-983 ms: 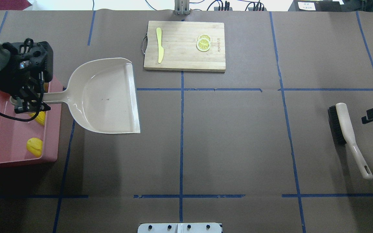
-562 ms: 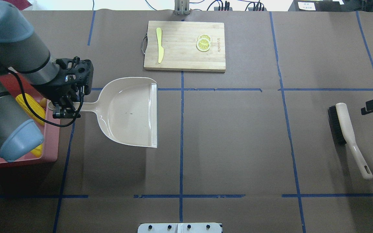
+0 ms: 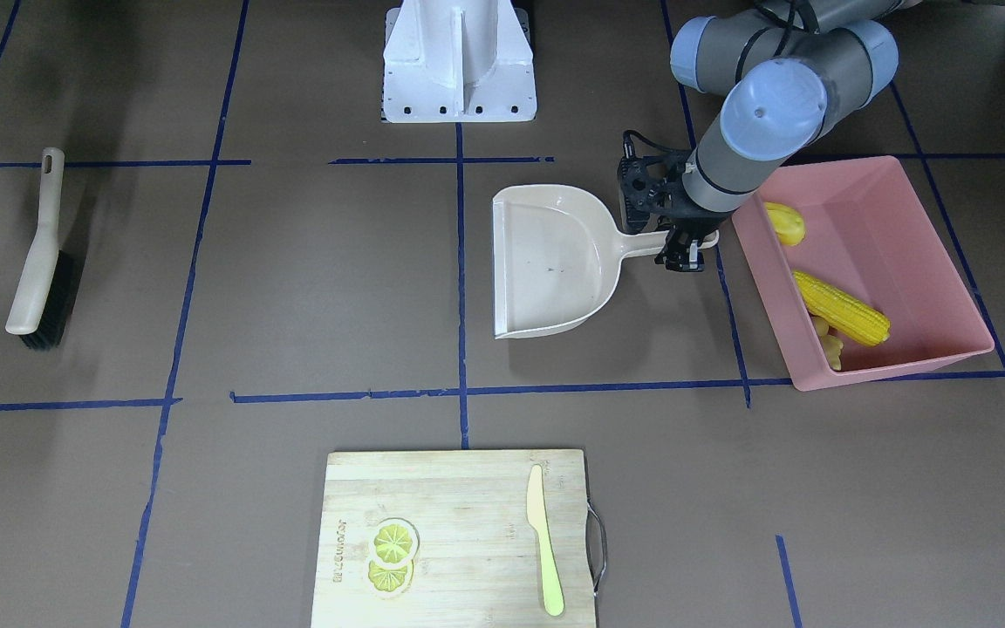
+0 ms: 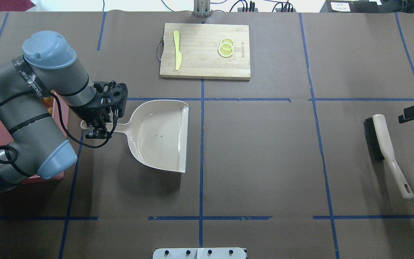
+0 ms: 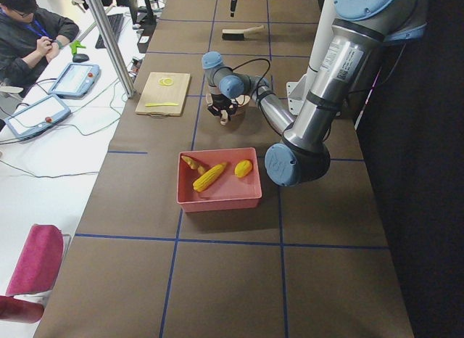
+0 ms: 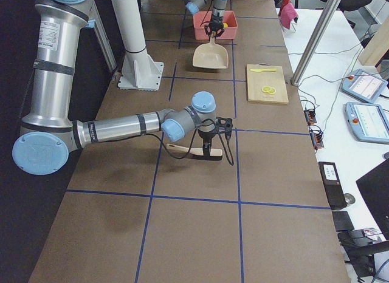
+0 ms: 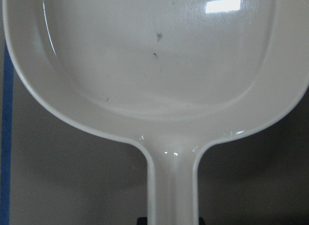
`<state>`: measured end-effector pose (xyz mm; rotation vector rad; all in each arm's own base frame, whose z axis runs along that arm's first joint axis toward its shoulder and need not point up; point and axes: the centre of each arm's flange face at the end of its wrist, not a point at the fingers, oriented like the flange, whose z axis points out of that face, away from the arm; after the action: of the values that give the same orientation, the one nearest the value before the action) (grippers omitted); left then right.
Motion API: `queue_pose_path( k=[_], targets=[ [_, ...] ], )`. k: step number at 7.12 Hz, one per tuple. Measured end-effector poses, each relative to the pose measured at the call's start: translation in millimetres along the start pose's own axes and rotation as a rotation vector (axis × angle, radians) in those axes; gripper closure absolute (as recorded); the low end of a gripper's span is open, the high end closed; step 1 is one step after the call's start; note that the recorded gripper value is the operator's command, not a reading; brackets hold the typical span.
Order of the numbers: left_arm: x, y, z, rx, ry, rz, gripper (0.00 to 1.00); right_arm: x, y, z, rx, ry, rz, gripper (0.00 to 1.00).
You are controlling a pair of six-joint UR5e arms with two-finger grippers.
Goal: Sweep and dump trash into bin
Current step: 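Lower the dustpan onto the table with the left gripper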
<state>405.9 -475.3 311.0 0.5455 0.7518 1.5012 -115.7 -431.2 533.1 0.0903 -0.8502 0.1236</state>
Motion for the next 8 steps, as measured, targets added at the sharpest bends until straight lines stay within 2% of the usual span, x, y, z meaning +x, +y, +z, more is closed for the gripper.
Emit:
queue_pose_path(
  k=[3,5,7,8],
  targets=[
    [8,-17,21,-0.011,0.029,-0.052,1.00,-3,-3,-1,0.007,-0.001,-0.001,0.00],
    [7,-16,24,-0.016,0.031,-0.045,1.00,-5,-4,-2,0.013,-0.001,-0.003,0.00],
    [3,-18,22,-0.030,-0.006,-0.025,0.94,-6,-5,-2,0.014,-0.001,-0.003,0.00],
    [2,-20,21,-0.032,-0.020,-0.018,0.85,-6,-5,-2,0.014,-0.001,-0.003,0.00]
  ],
)
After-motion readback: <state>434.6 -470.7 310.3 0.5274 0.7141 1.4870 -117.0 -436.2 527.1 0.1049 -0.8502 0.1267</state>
